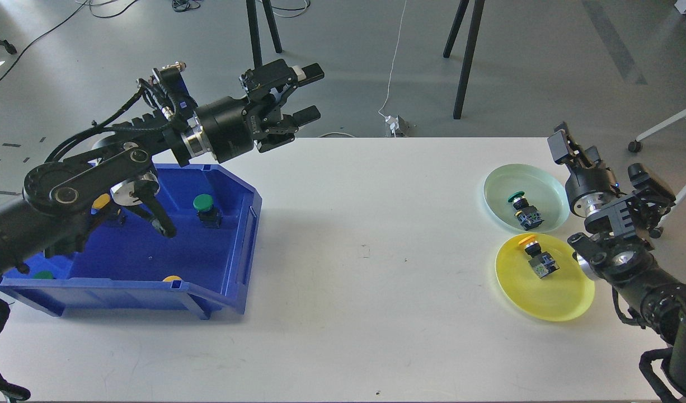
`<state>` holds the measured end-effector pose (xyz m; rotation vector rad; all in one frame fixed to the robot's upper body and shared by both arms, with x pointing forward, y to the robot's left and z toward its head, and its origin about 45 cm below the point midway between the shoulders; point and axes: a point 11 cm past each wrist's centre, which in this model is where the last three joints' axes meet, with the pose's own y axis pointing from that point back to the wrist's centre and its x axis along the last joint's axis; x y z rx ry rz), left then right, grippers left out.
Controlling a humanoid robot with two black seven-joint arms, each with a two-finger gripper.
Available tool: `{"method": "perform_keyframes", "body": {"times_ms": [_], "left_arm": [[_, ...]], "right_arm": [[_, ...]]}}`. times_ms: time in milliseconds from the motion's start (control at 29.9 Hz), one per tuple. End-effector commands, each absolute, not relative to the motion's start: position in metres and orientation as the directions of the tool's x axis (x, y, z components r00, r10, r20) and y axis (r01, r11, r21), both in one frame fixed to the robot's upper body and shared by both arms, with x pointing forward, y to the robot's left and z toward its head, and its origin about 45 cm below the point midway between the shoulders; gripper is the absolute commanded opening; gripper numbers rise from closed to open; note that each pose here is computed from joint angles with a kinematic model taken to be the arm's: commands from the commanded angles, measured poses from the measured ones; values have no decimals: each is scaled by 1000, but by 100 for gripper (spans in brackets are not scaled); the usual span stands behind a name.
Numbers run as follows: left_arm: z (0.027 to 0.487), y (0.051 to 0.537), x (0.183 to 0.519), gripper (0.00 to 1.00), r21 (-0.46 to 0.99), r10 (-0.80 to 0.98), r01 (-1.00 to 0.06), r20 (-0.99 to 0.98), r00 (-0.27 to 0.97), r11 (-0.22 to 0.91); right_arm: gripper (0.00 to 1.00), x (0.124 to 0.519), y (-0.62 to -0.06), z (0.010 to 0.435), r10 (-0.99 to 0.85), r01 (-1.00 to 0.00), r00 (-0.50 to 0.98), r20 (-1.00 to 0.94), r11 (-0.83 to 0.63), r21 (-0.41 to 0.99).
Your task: Pass button and place on color plate
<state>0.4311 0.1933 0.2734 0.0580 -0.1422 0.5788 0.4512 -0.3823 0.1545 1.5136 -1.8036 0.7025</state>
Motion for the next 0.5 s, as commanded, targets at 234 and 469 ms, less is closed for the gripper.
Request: {"method": "perform_keyframes", "body": {"times_ms": [234,469], "left_arm": [[310,312,470,95,-42,780,-792,210,589,609],[296,365,468,99,-112,902,-895,25,432,432]], "right_arm": [[97,498,-352,263,-990,-988,141,-29,-139,-72],[97,461,-318,301,-808,-870,486,-333,-410,-275]]}}
